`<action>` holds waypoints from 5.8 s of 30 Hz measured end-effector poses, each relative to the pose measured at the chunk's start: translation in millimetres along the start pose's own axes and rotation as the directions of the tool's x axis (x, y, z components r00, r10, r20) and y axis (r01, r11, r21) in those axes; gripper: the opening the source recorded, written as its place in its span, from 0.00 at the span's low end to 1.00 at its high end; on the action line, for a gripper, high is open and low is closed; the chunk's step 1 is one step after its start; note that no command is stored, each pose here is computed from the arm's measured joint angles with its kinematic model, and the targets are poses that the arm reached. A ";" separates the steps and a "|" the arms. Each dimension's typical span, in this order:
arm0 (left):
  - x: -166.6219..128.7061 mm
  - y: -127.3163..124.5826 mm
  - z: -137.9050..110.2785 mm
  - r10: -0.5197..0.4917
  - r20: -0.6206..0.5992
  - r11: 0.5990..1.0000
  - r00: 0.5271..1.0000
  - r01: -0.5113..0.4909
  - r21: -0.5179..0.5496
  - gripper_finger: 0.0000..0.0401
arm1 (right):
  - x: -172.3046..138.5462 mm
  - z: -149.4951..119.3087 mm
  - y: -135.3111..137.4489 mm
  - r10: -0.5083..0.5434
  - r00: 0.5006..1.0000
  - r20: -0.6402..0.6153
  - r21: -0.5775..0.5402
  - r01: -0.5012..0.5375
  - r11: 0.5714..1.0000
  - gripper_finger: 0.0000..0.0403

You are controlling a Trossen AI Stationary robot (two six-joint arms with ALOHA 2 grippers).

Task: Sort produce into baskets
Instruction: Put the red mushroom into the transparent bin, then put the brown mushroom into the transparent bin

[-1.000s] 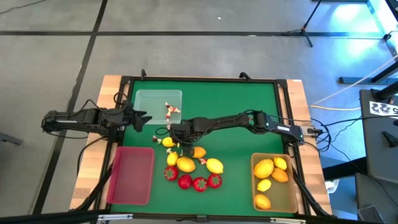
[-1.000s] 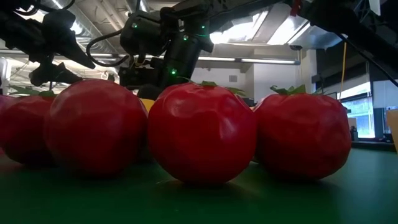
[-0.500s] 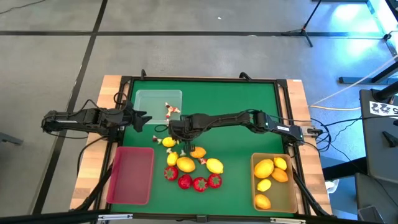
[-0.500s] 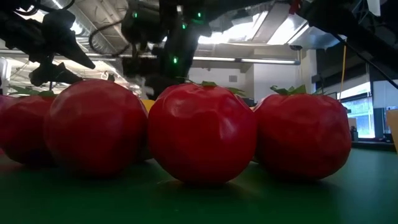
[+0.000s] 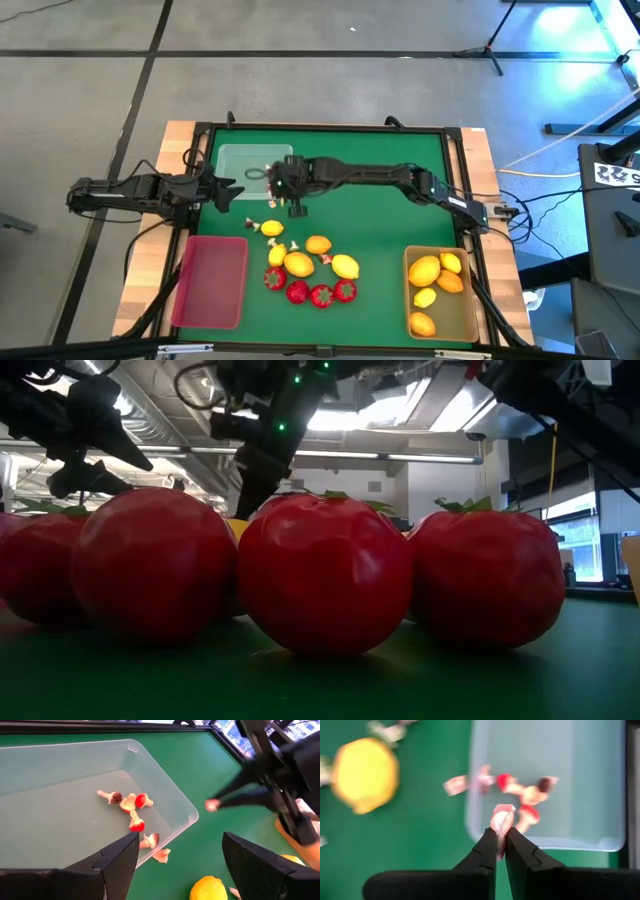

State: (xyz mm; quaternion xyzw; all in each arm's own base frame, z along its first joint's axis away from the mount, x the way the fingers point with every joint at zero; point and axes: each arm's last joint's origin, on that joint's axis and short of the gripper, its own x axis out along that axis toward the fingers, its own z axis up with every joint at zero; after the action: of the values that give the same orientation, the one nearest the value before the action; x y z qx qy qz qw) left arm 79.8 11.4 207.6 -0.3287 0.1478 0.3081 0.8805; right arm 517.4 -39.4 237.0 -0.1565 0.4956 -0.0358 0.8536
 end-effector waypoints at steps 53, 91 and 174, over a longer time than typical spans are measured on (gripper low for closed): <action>0.0 0.0 0.0 0.000 0.000 1.000 1.000 0.000 0.025 0.69 | 34.3 28.5 39.2 0.261 0.908 0.329 -0.074 -0.251 0.965 0.59; 62.3 -12.4 -46.1 0.268 -0.553 0.955 0.789 -0.140 0.263 0.69 | -240.0 -50.7 -7.2 0.191 0.978 -0.081 -0.024 -0.193 0.981 0.59; 38.7 -105.7 51.7 -0.482 0.081 0.856 0.872 0.450 0.255 0.19 | -304.5 -82.9 -0.3 0.528 0.821 0.219 -0.164 -0.502 0.849 0.59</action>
State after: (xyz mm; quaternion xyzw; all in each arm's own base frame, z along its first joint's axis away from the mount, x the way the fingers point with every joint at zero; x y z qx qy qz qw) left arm 180.1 0.4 279.5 -0.2285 0.0351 0.0889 0.9688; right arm 292.2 6.9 453.2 -0.0623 0.4063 0.2413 0.8791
